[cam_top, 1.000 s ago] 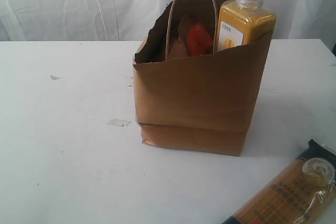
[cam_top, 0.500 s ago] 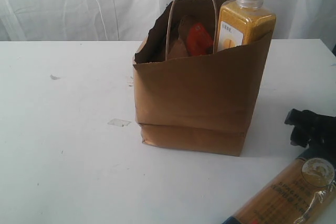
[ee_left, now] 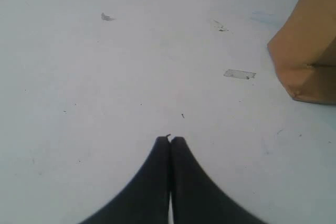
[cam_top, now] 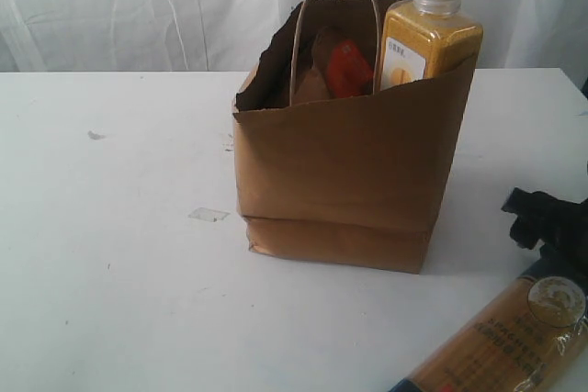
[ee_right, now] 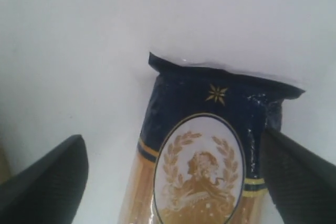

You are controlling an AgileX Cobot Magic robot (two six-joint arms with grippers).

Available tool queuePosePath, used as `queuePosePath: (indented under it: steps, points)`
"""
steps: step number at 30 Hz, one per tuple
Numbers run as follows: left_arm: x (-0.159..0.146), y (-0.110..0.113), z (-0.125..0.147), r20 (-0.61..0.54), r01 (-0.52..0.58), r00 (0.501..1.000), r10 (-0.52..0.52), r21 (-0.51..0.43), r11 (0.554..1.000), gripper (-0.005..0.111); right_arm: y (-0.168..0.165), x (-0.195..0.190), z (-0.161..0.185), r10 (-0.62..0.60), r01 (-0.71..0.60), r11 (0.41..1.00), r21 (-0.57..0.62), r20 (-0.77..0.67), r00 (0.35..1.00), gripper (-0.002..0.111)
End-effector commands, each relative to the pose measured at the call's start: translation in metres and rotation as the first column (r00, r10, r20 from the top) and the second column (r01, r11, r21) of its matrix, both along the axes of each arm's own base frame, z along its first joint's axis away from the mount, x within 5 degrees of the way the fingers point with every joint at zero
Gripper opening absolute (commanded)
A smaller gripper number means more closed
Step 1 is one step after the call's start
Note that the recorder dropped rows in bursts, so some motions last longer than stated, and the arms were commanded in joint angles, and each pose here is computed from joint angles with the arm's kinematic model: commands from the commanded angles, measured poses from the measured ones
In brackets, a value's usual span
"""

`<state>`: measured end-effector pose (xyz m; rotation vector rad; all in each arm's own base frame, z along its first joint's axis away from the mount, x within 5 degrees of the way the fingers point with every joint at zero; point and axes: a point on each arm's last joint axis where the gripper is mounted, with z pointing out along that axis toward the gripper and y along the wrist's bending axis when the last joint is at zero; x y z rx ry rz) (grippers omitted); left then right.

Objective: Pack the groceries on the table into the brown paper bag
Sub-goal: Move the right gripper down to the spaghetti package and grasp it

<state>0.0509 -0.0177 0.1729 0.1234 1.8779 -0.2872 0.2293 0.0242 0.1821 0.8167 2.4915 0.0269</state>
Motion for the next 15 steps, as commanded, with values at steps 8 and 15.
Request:
queuePosePath:
  steps: [8, 15]
  points:
    - [0.000, 0.000, -0.002, -0.004, -0.002, 1.000, 0.002, -0.007, 1.000, 0.000, 0.002, 0.011, -0.053, 0.028, -0.034, 0.999, -0.030, -0.177, 0.984, 0.081]
    - [0.000, 0.000, -0.002, -0.004, -0.002, 1.000, 0.002, -0.007, 1.000, 0.000, 0.006, 0.022, -0.059, 0.297, -0.324, 0.940, -0.104, -0.215, 0.930, 0.072]
